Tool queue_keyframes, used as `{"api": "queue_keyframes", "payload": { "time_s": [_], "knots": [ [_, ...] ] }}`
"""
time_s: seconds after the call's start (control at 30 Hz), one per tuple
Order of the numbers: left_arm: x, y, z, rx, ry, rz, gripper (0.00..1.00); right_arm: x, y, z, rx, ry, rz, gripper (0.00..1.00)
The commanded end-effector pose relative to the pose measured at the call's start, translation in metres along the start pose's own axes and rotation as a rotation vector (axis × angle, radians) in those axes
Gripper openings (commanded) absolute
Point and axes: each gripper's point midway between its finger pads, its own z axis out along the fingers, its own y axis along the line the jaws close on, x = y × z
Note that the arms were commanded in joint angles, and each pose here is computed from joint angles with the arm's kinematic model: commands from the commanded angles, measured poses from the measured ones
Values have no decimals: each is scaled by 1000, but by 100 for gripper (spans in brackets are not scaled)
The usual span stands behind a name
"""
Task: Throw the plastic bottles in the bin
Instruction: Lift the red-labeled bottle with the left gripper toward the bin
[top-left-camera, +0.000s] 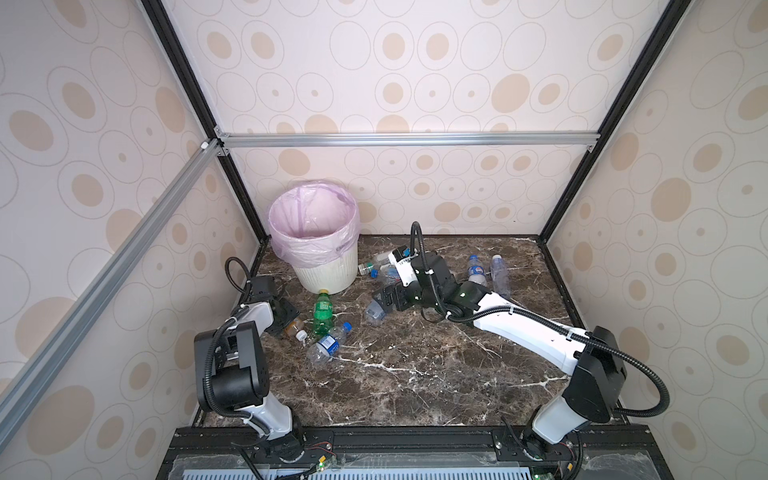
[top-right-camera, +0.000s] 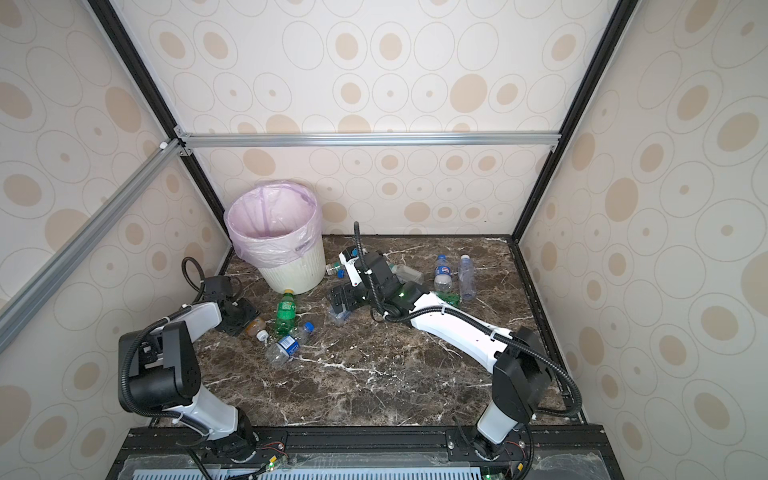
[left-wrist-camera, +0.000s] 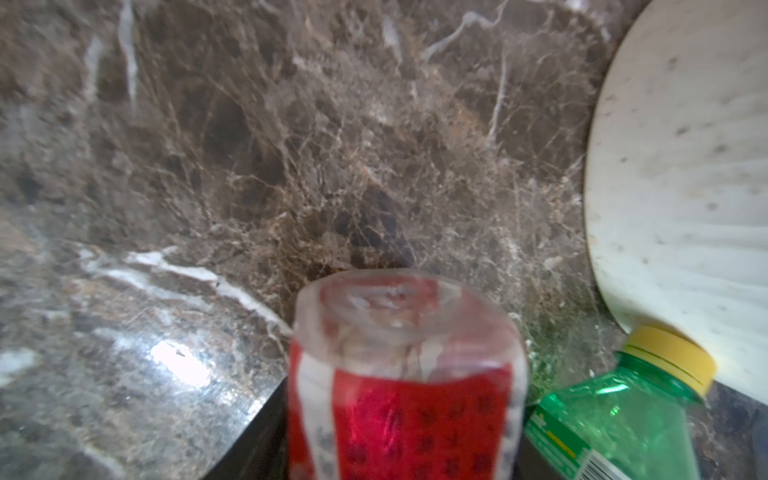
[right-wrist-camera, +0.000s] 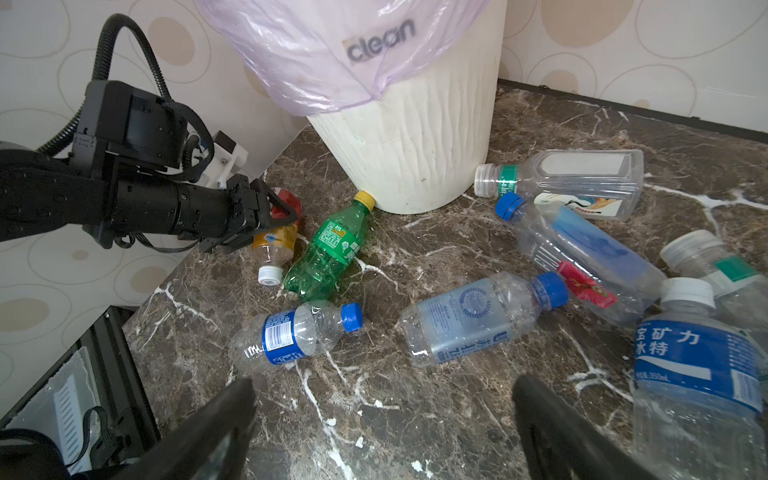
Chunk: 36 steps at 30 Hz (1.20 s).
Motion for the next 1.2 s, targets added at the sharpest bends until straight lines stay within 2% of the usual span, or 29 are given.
{"api": "queue_keyframes", "payload": {
  "time_s": [0.0, 0.37, 0.63, 0.93, 1.17],
  "knots": [
    [-7, -8, -13, 25, -39, 48, 56, 2, 15, 2, -55, -10, -13, 100],
    [-27, -23, -53, 77, -144, 89, 54, -4, 33, -3, -120, -34, -31, 100],
    [-55, -57, -113, 187, -295, 124, 54, -19, 40, -12, -130, -64, -54, 100],
    [-83, -109, -210, 326, -497, 153, 52, -42, 47, -28, -135, -124, -80, 100],
    [-113, -159, -318, 510, -696, 155, 52, -52, 49, -39, -129, -154, -83, 100]
  ]
}}
